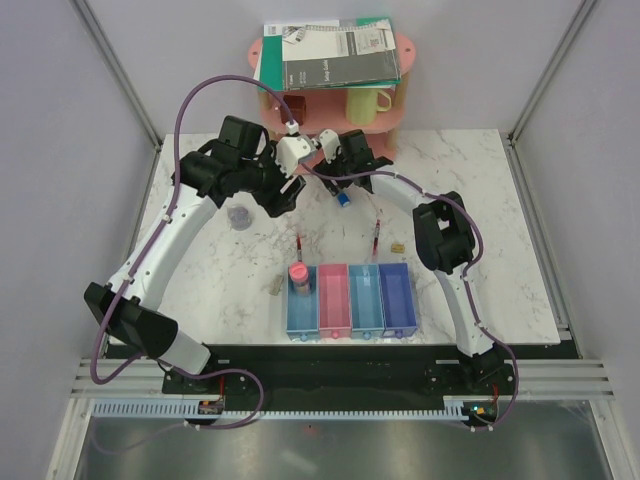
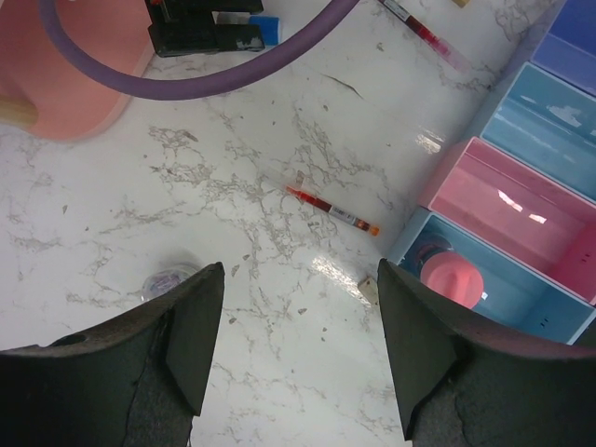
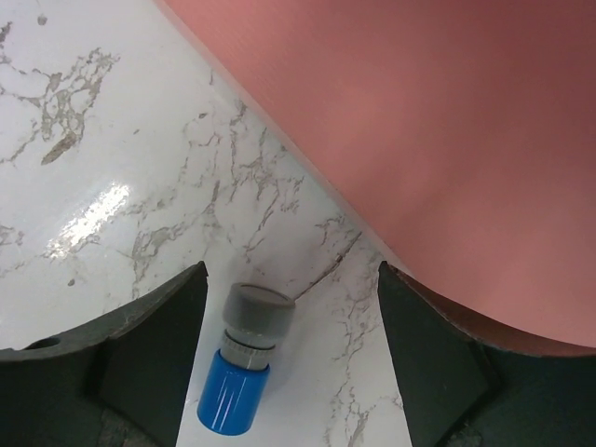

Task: Sort the stationery into containers
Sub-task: Pick up the stationery from the center of the board.

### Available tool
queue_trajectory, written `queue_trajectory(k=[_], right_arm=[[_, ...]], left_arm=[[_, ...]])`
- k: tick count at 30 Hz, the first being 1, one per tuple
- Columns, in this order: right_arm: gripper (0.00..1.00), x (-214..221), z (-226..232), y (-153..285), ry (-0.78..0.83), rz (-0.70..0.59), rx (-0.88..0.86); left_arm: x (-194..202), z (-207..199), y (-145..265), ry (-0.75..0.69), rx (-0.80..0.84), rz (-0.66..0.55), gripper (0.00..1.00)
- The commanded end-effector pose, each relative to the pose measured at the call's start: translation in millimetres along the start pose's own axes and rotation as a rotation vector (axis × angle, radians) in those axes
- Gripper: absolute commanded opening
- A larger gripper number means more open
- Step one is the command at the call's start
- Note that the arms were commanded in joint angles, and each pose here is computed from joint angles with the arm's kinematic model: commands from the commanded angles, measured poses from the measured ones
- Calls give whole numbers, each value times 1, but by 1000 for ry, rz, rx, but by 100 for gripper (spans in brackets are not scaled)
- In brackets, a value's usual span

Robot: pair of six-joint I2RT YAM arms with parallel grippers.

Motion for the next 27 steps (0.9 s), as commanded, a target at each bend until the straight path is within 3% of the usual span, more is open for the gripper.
queue_trajectory(k=[1,17,27], right_arm=[[81,1,-4,-1,25,9,5],[75,23,2,4,55,87,-43],[57,19,3,2,54,103,-87]], left_arm=[[-3,0,9,-33,4,-43,74],[2,0,2,-27,35,-38,74],[5,0,-2,-23,49,-38,73]])
Point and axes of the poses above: each gripper's point midway between its finger pads, its own y axis back along the fingers, its own z axis along the line the jaws close on, x = y × z, the point moved 9 cm from there along y, back along the fingers, and after that the axes turned 3 degrees about -y, right-handed, at the moved point
